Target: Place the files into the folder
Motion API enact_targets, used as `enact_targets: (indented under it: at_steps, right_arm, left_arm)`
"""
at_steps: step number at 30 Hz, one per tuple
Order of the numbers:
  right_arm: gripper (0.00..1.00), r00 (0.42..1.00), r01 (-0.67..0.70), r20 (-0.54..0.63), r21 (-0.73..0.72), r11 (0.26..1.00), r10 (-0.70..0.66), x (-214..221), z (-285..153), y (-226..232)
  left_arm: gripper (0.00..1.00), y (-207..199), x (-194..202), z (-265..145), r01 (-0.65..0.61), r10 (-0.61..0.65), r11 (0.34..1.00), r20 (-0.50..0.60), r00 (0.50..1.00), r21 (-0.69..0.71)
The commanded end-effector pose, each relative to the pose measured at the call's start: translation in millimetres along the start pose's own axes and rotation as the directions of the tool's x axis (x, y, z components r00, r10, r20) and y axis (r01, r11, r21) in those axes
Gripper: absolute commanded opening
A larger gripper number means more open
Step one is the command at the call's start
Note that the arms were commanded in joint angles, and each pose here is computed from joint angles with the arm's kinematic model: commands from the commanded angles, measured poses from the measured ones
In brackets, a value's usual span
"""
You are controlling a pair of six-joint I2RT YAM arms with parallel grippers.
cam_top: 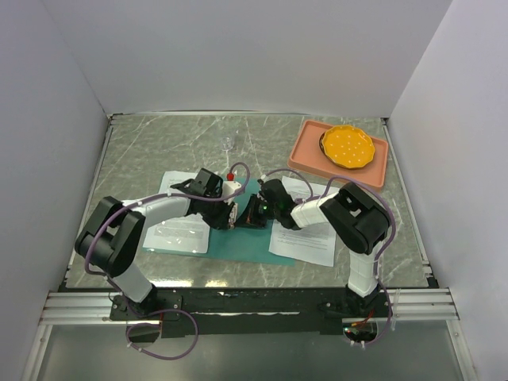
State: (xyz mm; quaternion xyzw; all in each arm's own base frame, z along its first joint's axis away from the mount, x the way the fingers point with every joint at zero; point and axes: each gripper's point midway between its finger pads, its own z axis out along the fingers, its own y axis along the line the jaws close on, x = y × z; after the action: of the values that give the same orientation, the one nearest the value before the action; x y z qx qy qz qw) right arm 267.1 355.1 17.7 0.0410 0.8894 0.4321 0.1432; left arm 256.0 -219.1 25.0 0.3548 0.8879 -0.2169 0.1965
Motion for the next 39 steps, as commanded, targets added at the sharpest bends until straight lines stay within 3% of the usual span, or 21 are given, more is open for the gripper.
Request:
enact_targets:
  at_steps: [1, 13, 24, 32, 39]
  right_arm:
    - [0.00, 0.999, -0.024, -0.033, 0.120, 0.993, 0.028, 16.1, 2.0, -40.8]
    - [0.00, 0.999, -0.026, -0.044, 0.119, 0.993, 0.032, 16.3, 3.2, -41.0]
    - [0.00, 0.998, -0.030, -0.058, 0.138, 0.990, 0.038, 18.1, 4.4, -45.7]
    - [0.00, 0.997, -0.035, -0.063, 0.150, 0.988, 0.045, 20.7, 2.5, -50.6]
    - [0.00, 0.998, -0.033, -0.054, 0.152, 0.988, 0.041, 16.8, 0.3, -48.6]
  left_arm:
    - [0.20, 5.9, -25.4, -2.3, -0.005, 0.006, 1.000, 0.068, 0.998, -0.012]
    - [0.21, 6.6, -10.0, 13.5, 0.006, -0.006, 1.000, -0.007, 1.000, 0.019]
    - [0.23, -24.5, -29.8, -14.2, -0.082, 0.077, 0.989, 0.049, 0.996, 0.122]
    - [0.23, -21.4, -71.9, -60.8, -0.114, 0.103, 0.991, 0.148, 0.984, 0.072]
    - [0.22, 10.0, -52.7, -48.7, -0.082, 0.084, 0.996, 0.115, 0.990, -0.023]
